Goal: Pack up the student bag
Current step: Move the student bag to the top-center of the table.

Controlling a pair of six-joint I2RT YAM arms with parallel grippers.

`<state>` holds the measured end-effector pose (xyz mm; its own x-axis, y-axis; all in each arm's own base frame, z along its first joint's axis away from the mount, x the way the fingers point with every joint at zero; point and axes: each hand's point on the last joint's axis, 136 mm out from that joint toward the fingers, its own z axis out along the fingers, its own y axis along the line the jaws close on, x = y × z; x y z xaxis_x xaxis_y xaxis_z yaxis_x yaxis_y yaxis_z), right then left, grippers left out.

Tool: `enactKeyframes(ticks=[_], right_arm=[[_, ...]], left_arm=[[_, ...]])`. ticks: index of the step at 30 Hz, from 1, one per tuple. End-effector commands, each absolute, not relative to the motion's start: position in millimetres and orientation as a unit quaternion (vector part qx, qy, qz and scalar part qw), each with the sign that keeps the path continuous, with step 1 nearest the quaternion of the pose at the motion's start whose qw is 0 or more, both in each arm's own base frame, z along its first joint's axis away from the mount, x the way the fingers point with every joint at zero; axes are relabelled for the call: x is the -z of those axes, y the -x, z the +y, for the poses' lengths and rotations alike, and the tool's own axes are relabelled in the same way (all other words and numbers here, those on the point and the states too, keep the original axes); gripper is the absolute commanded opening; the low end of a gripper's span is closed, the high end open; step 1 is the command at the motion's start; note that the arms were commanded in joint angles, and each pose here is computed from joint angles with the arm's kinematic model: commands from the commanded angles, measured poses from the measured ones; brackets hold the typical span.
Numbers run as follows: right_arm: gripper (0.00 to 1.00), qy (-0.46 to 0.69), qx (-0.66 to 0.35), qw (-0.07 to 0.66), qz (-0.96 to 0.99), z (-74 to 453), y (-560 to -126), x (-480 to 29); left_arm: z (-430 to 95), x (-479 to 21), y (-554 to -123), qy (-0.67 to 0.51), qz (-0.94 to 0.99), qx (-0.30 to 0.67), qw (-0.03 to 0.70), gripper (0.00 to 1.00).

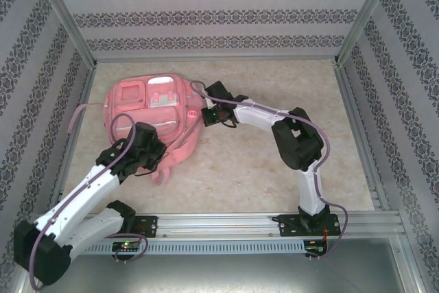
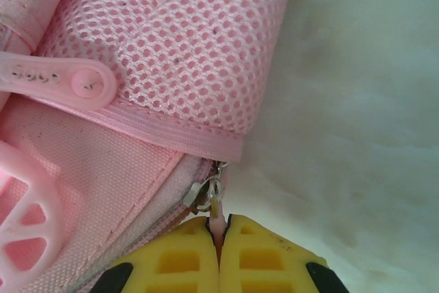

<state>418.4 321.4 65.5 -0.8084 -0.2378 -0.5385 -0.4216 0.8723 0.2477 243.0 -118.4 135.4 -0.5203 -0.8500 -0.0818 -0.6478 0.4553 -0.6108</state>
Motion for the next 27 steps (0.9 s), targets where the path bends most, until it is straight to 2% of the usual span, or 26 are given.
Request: enactKeyframes(ticks=[1,14,15,16,19,20,24,27], right_arm=[[0.0,0.069,-0.078,0.312,0.944,220,-464,-89],[0.0,-0.003,-0.039,0.302,0.953,127,-476,-88],[0.0,-0.005,-0.04,0.304,0.952,125,-477,-90],[0.05,-0.005,-0.042,0.304,0.952,124,-476,-91],[0.08,-0.009,-0.048,0.312,0.949,124,-473,-99],[0.11,-0.01,-0.054,0.315,0.947,125,-471,-102],[0.35,-0.011,-0.066,0.331,0.941,125,-461,-116],[0.42,-0.015,-0.067,0.343,0.937,120,-450,-127]], left_arm=[[-149,-174,-263,0.375,0.846,0.307,0.222,0.0],[-272,-166,-289,0.275,0.891,0.32,0.167,0.0],[-275,-166,-290,0.269,0.896,0.311,0.167,0.03],[-278,-166,-291,0.263,0.901,0.303,0.166,0.14],[-279,-164,-293,0.253,0.91,0.284,0.163,0.51],[-277,-164,-294,0.252,0.912,0.277,0.166,0.59],[-254,-165,-289,0.25,0.923,0.228,0.184,0.86],[-225,-164,-284,0.25,0.931,0.182,0.195,0.93]])
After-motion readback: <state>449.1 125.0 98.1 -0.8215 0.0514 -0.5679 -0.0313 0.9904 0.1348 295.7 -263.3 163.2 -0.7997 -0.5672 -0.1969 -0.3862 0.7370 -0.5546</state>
